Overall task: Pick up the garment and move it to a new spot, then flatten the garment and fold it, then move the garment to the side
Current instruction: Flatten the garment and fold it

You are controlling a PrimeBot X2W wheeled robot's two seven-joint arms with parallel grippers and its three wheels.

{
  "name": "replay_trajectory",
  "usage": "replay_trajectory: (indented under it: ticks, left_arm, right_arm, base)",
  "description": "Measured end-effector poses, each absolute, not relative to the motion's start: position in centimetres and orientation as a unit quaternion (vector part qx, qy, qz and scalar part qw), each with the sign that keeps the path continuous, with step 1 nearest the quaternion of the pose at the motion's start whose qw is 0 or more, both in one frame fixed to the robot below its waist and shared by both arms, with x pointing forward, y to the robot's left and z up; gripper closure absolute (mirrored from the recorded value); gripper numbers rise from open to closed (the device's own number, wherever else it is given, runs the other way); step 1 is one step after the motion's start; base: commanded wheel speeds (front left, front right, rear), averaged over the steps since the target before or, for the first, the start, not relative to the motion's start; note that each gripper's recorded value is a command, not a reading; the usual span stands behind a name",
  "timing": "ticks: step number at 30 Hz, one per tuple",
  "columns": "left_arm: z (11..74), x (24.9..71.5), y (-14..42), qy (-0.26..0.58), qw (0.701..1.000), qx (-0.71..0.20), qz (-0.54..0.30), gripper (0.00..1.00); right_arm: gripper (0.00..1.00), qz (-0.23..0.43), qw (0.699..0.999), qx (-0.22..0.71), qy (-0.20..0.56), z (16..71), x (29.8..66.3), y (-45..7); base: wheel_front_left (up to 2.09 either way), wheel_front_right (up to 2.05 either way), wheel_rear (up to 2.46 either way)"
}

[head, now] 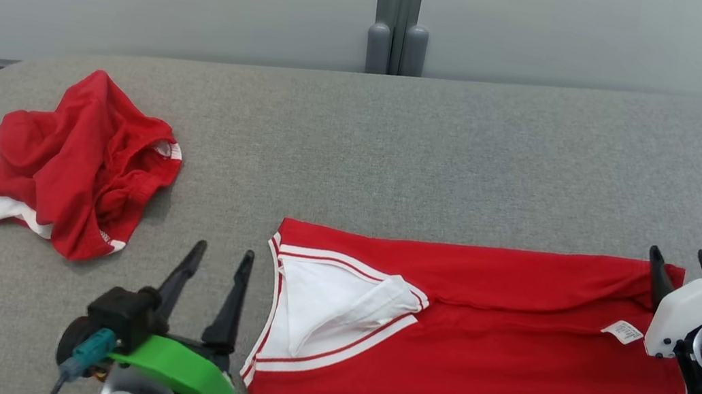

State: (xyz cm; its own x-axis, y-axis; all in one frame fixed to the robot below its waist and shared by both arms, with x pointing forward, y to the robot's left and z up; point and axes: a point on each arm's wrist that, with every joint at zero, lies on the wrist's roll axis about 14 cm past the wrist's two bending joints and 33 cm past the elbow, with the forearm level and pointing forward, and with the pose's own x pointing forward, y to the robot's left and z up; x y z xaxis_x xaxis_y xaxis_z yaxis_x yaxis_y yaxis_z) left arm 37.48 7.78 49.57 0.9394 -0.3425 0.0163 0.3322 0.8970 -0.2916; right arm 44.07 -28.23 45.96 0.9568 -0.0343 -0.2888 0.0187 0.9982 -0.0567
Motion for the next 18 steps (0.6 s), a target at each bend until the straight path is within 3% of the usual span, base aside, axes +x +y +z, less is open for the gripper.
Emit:
replay_trajectory:
  ticks: [10,18]
  left_arm:
    - [53.2,38.7,14.1,-0.057,0.986,-0.132,-0.09,0.0]
    - [52.1,38.6,15.8,-0.05,0.988,-0.129,-0.064,0.0]
  right_arm:
    - [0.0,-0.022,0.982,0.066,0.177,45.2,41.0,-28.0]
    - [0.0,-0.049,0.969,0.087,0.226,43.6,39.4,-29.0]
  base:
    - [0.0,0.0,0.0]
    - [0.0,0.0,0.0]
